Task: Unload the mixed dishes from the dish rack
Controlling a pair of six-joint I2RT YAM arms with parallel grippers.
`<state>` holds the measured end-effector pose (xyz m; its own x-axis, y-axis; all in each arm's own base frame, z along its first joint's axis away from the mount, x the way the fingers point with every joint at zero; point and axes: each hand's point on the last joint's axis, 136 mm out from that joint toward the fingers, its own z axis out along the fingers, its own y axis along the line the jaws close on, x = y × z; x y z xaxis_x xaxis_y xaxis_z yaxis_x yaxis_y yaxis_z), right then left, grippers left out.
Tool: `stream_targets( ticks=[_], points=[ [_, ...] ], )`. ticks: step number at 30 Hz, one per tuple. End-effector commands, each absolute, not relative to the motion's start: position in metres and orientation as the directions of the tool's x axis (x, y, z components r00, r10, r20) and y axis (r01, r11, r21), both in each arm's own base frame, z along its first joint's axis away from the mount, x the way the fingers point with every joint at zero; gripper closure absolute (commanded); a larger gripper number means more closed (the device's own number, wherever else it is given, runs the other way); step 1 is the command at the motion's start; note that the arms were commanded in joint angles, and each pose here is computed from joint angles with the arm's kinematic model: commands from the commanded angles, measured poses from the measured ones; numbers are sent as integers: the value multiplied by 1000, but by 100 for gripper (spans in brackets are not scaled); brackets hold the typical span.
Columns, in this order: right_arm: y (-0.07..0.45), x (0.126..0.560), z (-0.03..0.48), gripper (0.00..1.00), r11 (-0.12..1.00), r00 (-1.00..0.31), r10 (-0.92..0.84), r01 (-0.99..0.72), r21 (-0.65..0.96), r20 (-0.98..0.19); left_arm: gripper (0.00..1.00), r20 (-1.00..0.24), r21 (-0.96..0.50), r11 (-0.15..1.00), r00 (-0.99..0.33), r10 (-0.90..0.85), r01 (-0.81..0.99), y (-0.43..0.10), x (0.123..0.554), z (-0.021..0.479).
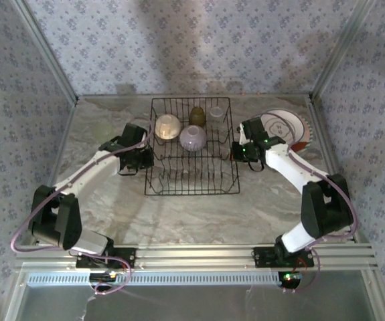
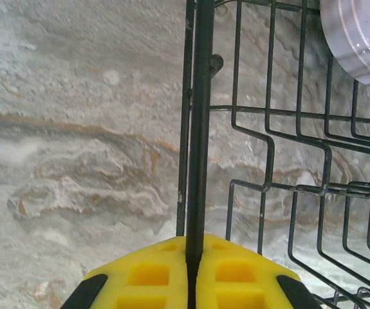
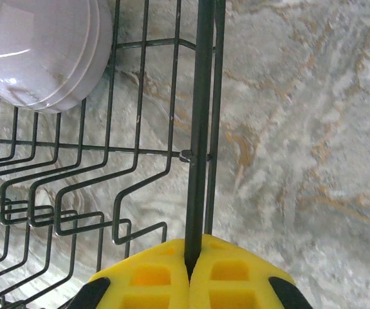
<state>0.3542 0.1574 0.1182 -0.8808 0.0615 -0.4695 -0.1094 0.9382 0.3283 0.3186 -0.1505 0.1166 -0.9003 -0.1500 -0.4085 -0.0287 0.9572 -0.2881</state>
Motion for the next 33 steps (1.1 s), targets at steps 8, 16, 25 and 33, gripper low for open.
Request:
stream_targets(
  ticks=[8,16,25,33],
  points=[
    [135,314,137,100,933,-846,132,-71,353,-517,100,-405,-348,937,-894,-192,-43,-165,275,120],
    [120,315,149,77,949,-821,160,-25,315,-547,78,-440,-350,937,-880,-179,-16,-162,272,135],
    [115,344,199,40,978,-723,120,-32,207,-680,36,-524,-339,940,-838,-152,41,-153,267,180],
    [159,391,224,23,984,-719,-51,-156,90,-693,6,-642,-361,923,-753,-142,133,-147,260,229]
  ],
)
